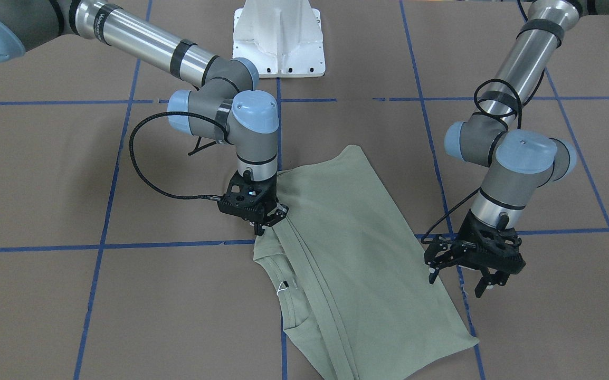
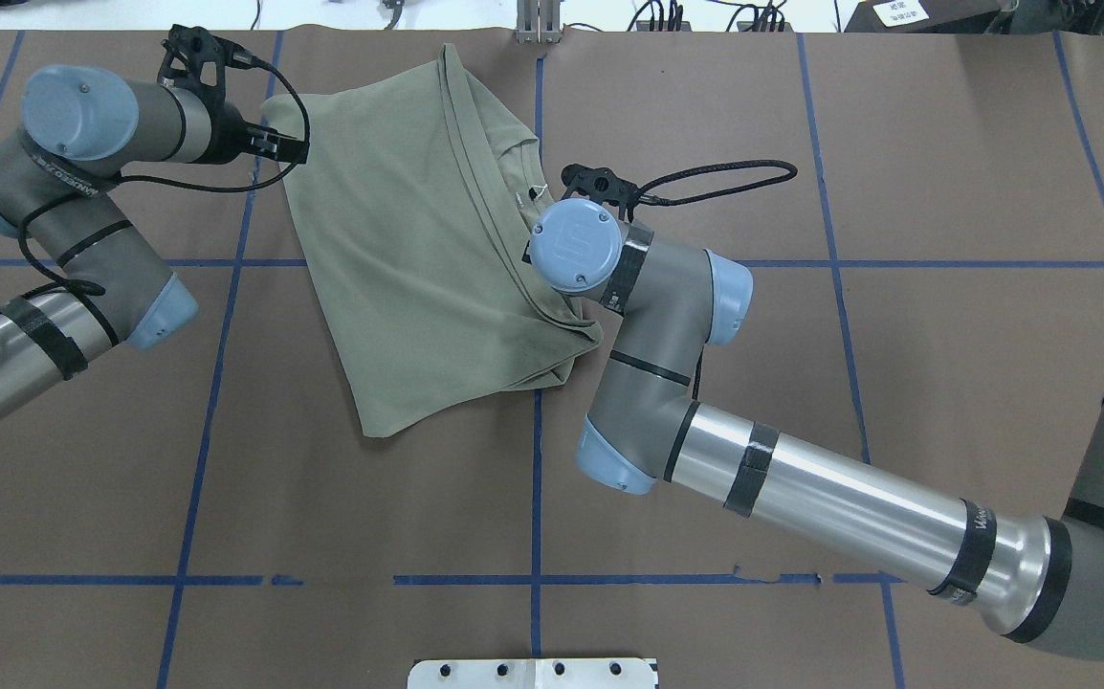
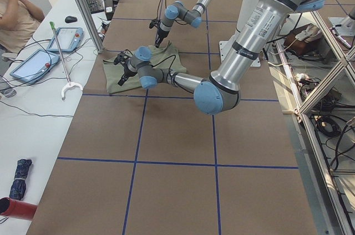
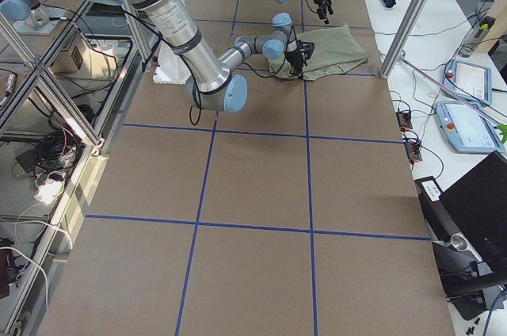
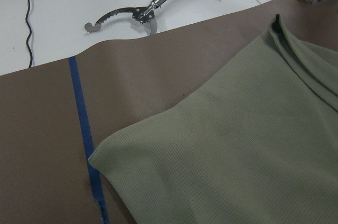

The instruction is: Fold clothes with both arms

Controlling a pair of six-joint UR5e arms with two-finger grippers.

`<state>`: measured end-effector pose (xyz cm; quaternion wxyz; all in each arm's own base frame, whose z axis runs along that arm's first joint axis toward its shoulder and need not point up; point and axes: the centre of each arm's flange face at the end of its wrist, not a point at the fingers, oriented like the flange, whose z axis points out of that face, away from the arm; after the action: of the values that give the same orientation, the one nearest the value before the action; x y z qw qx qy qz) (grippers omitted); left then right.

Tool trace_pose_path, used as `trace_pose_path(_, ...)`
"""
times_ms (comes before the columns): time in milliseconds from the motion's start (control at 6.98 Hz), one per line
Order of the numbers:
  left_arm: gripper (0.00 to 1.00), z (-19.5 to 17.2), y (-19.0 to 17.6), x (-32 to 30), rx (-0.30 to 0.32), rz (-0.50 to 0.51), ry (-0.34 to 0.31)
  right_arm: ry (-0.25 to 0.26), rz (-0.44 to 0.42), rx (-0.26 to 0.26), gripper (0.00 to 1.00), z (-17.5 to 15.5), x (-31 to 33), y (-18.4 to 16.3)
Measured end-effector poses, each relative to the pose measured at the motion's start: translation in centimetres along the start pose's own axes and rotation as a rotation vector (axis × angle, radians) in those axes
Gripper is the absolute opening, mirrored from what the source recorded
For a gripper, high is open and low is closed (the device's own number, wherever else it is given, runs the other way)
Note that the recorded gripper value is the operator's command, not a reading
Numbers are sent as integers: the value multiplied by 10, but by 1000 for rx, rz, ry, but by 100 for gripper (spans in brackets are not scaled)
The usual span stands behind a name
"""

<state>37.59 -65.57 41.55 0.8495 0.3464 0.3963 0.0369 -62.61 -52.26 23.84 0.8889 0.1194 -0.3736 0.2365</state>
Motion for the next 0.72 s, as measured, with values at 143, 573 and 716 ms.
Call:
trace_pose_path(143,100,0,0,0,1,0,1,-2,0,-1,0,-3,-3,0)
trace_pose_path(573,100,-1,4,2,6,3,12,8,-2,-16,0,-42,7,11)
trace_pose_path(716,100,-1,5,4,10,4,18,8,-20,-25,0,-65,32,38)
